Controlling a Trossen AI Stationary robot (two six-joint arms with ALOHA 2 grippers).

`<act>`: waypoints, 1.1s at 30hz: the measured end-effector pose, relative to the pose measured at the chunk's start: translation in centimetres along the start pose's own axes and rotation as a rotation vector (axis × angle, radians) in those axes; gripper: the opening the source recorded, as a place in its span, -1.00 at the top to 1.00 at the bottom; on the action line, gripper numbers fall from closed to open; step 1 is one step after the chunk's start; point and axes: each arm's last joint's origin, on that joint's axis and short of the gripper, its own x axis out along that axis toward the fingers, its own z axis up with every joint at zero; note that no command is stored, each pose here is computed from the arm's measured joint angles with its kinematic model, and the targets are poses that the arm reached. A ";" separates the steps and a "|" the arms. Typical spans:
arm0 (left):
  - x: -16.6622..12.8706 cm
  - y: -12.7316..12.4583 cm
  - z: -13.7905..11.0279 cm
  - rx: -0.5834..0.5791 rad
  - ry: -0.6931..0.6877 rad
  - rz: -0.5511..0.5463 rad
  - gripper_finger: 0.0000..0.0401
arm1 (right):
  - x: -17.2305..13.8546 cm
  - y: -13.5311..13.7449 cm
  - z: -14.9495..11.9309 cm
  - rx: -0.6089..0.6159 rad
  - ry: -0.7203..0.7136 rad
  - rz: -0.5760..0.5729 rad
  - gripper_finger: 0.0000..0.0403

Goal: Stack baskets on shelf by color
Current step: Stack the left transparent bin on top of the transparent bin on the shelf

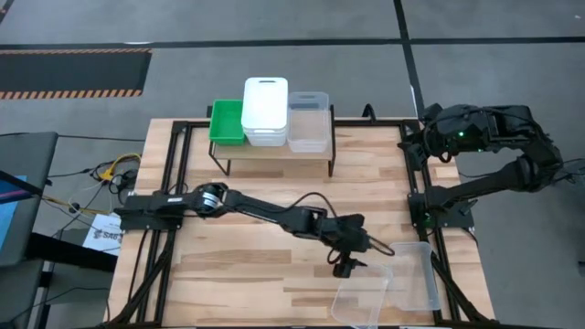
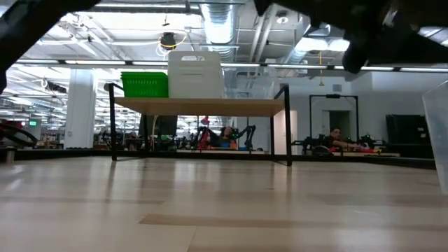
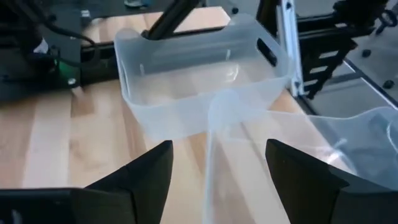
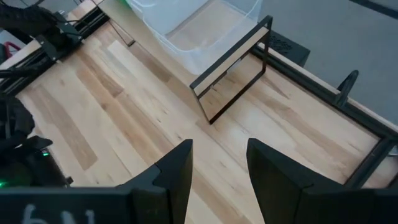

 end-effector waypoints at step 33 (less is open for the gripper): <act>-11.0 1.9 1.6 0.070 0.605 0.432 0.13 | 0.0 0.0 0.1 0.039 -0.028 -0.026 0.13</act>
